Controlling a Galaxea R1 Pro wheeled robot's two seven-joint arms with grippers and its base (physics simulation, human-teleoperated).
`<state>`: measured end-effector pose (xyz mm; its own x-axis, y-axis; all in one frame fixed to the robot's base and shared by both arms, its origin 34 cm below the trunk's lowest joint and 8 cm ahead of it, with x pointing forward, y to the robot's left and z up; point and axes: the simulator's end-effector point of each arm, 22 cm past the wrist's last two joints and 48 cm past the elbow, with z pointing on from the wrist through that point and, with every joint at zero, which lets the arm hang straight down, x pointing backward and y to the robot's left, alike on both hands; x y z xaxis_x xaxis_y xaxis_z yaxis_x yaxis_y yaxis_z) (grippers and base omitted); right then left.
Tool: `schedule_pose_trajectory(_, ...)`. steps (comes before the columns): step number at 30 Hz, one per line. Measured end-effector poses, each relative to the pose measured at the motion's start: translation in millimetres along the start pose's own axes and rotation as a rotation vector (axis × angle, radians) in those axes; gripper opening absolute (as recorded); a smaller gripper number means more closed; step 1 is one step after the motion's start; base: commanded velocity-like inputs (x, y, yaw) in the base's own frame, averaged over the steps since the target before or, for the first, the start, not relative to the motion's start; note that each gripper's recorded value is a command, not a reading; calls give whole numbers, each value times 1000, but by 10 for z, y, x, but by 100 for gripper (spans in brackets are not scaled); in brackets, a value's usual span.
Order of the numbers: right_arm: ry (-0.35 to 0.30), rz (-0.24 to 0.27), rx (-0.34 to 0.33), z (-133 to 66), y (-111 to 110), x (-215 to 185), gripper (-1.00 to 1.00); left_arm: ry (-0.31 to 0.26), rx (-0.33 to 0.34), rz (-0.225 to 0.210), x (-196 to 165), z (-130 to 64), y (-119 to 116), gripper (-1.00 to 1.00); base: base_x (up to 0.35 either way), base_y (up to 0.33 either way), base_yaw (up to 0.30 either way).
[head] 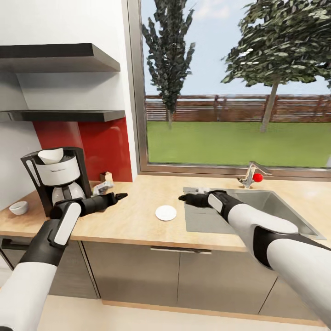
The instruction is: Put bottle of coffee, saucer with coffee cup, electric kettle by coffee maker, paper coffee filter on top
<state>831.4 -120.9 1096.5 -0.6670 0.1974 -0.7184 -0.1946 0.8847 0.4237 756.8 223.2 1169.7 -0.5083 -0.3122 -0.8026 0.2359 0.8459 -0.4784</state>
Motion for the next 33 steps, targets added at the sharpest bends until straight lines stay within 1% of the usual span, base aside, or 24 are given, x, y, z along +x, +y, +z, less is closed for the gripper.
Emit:
schedule_pose_trajectory(1, 40, 60, -66, -72, -1, 40, 100, 26, 22, -42, 0, 33, -4, 100, 0, 0, 0)
schedule_pose_trajectory(2, 49, 83, -96, -125, -36, 31, 100, 40, 28, -58, 7, 48, -4, 100, 0, 0, 0)
schedule_pose_trajectory(4, 50, 101, -119, -186, -102, 0, 100, 56, 33, -72, 28, 65, -11, 100, 0, 0, 0)
schedule_pose_trajectory(5, 46, 114, -134, -254, -197, -37, 100, 74, 37, -82, 60, 82, -25, 100, 0, 0, 0)
schedule_pose_trajectory(7, 37, 132, -162, -357, -325, -89, 100, 101, 43, -96, 110, 98, -39, 100, 0, 0, 0)
schedule_pose_trajectory(9, 32, 141, -195, -407, -329, -113, 100, 112, 46, -104, 128, 101, -43, 100, 0, 0, 0)
schedule_pose_trajectory(10, 30, 143, -222, -431, -297, -122, 100, 116, 49, -109, 134, 102, -46, 100, 0, 0, 0)
schedule_pose_trajectory(11, 27, 145, -276, -471, -204, -137, 100, 123, 55, -122, 156, 108, -49, 100, 0, 0, 0)
schedule_pose_trajectory(13, 28, 143, -300, -484, -153, -135, 100, 128, 60, -133, 181, 111, -48, 100, 0, 0, 0)
schedule_pose_trajectory(14, 31, 142, -316, -490, -111, -128, 100, 137, 68, -148, 221, 106, -47, 100, 0, 0, 0)
schedule_pose_trajectory(16, 35, 142, -319, -489, -103, -115, 100, 147, 82, -163, 230, 74, -60, 100, 0, 0, 0)
schedule_pose_trajectory(20, 48, 149, -318, -479, -107, -63, 100, 144, 108, -182, 209, 53, -109, 100, 6, 0, 0)
schedule_pose_trajectory(23, 97, 179, -321, -465, -80, 81, 100, 148, 114, -193, 227, 57, -115, 100, 175, 0, 0)
schedule_pose_trajectory(26, 128, 191, -313, -413, -51, 219, 100, 150, 114, -199, 240, 62, -112, 100, 280, 0, 0)
schedule_pose_trajectory(29, 152, 191, -248, -337, -145, 347, 100, 152, 116, -202, 257, 70, -121, 100, 311, 0, 0)
schedule_pose_trajectory(32, 175, 181, -111, -257, -400, 457, 100, 155, 104, -203, 271, 86, -103, 100, 174, 0, 0)
schedule_pose_trajectory(33, 181, 178, -79, -236, -440, 486, 100, 156, 95, -202, 278, 90, -85, 100, 68, 0, 0)
